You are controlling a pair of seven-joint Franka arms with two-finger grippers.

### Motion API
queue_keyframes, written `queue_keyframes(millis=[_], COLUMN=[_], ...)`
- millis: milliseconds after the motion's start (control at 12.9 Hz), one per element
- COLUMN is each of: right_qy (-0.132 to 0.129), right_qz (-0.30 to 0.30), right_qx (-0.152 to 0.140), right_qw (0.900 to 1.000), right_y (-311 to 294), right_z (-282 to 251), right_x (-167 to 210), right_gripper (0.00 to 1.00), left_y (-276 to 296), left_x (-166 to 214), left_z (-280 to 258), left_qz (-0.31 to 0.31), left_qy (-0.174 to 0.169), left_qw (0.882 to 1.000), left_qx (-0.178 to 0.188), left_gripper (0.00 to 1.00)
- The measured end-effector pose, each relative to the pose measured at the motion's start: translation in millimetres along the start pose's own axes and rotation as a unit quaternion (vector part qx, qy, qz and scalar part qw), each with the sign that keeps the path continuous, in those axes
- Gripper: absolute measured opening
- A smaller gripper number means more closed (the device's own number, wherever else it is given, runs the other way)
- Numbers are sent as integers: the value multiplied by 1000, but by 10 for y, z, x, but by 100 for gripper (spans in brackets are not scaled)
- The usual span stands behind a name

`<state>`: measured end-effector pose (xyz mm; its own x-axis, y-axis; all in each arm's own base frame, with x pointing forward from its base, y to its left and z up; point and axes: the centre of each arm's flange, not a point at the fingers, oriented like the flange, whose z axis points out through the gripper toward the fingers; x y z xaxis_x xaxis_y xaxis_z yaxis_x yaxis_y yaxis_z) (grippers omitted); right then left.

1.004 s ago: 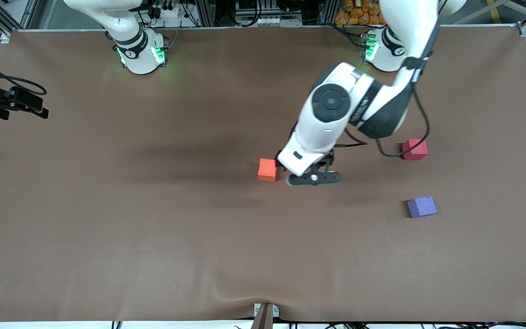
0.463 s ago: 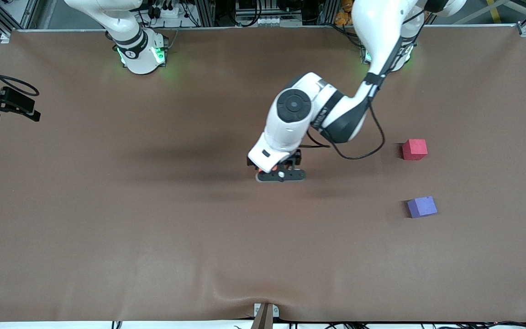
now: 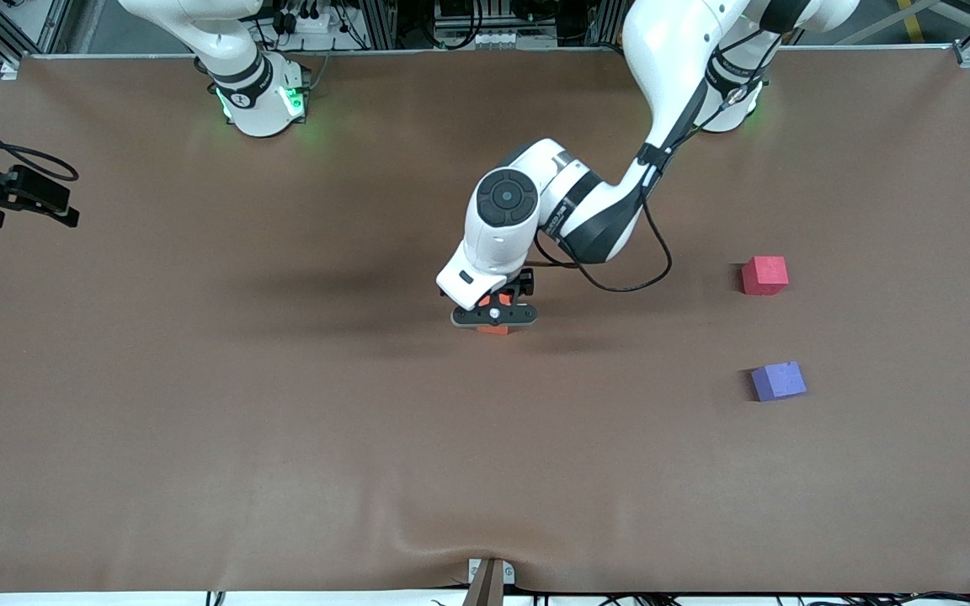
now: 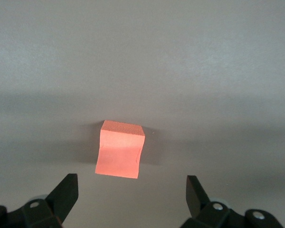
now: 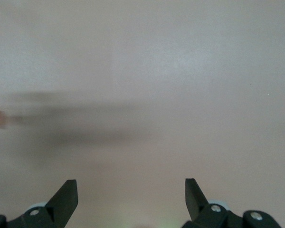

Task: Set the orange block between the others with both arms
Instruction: 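Close the left gripper on the orange cube and lift it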

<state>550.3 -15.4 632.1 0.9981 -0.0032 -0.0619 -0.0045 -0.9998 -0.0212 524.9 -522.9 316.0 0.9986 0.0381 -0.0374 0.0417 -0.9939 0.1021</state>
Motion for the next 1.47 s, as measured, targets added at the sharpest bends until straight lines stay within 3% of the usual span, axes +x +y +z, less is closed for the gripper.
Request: queue_keyframes(millis=[927, 1467], right_qy=[-10, -11], right_qz=[-9, -9], right_qx=[0, 0], right_qw=[1000, 1000], right_y=[-96, -103], right_z=[92, 94], right_x=[2, 2], right_gripper=[100, 100], left_y=[-78, -85], left_x=[-88, -72], left_z=[843, 1055], left_qz=[48, 54], left_qy=[-32, -28], left_qw=[997, 997], left_qx=[50, 45], left_gripper=[100, 100])
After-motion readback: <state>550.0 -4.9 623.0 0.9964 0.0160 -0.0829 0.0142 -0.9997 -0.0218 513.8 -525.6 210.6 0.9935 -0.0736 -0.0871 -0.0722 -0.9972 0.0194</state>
